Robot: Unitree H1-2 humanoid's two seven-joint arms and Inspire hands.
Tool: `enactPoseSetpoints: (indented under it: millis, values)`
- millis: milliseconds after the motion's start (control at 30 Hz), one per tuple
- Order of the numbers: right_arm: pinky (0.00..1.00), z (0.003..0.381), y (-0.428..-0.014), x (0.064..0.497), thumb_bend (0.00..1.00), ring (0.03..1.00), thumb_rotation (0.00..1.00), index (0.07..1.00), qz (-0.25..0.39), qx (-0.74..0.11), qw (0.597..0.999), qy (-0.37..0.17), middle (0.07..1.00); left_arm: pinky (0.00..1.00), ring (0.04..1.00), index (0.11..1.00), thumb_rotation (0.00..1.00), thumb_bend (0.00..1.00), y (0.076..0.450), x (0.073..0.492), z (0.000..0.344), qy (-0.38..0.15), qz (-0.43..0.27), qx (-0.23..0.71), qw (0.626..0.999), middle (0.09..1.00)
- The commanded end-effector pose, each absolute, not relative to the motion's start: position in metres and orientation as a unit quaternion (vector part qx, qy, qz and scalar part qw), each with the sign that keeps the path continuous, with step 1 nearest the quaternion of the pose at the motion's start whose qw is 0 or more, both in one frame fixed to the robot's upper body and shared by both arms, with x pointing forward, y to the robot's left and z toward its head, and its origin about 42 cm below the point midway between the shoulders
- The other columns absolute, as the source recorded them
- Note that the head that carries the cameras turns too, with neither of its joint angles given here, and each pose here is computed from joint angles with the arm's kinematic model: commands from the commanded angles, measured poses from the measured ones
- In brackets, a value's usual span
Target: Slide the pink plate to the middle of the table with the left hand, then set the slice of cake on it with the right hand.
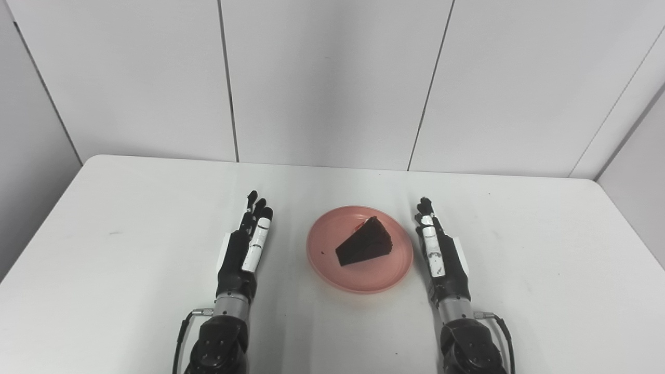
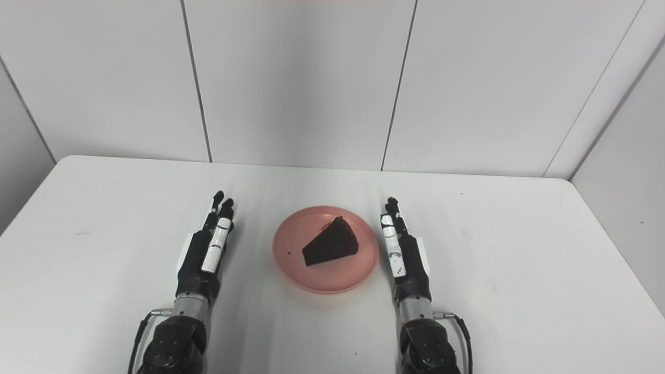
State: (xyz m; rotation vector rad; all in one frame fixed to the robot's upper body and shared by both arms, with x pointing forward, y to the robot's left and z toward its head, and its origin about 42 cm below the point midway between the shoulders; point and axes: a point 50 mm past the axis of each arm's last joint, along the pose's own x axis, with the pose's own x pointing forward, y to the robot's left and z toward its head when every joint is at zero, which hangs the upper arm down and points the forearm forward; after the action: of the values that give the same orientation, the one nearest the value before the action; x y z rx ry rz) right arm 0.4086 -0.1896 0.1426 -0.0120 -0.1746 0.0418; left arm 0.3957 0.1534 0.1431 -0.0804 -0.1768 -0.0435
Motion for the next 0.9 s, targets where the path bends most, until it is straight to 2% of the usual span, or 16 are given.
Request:
enactPoseSetpoints:
  millis: [0, 300, 467, 867]
  values:
    - [1.00, 0.1339, -0.1897, 0.4048, 0.74, 0.960, 1.00, 0.959, 0.013, -0.007, 0.998, -0.068, 0.962, 1.00, 1.000, 0.996, 0.85, 0.56, 0.1537, 0.3966, 0.1498, -0.101, -0.029, -0.037, 0.994, 0.984]
    - [1.00, 0.1339, -0.1876, 0.4048, 0.75, 0.961, 1.00, 0.958, 0.013, -0.008, 0.998, -0.069, 0.962, 1.00, 1.000, 1.000, 0.85, 0.56, 0.1551, 0.3964, 0.1496, -0.101, -0.026, -0.037, 0.994, 0.982]
    - [1.00, 0.1346, -0.1831, 0.4044, 0.75, 0.964, 1.00, 0.966, 0.015, -0.010, 0.998, -0.068, 0.965, 1.00, 1.000, 0.999, 0.85, 0.60, 0.1596, 0.3963, 0.1497, -0.104, -0.024, -0.035, 0.994, 0.978]
    - [0.99, 0.1354, -0.1812, 0.4035, 0.73, 0.959, 1.00, 0.976, 0.013, -0.010, 0.997, -0.075, 0.955, 1.00, 1.000, 0.987, 0.85, 0.54, 0.1602, 0.3944, 0.1508, -0.101, -0.021, -0.036, 0.994, 0.967]
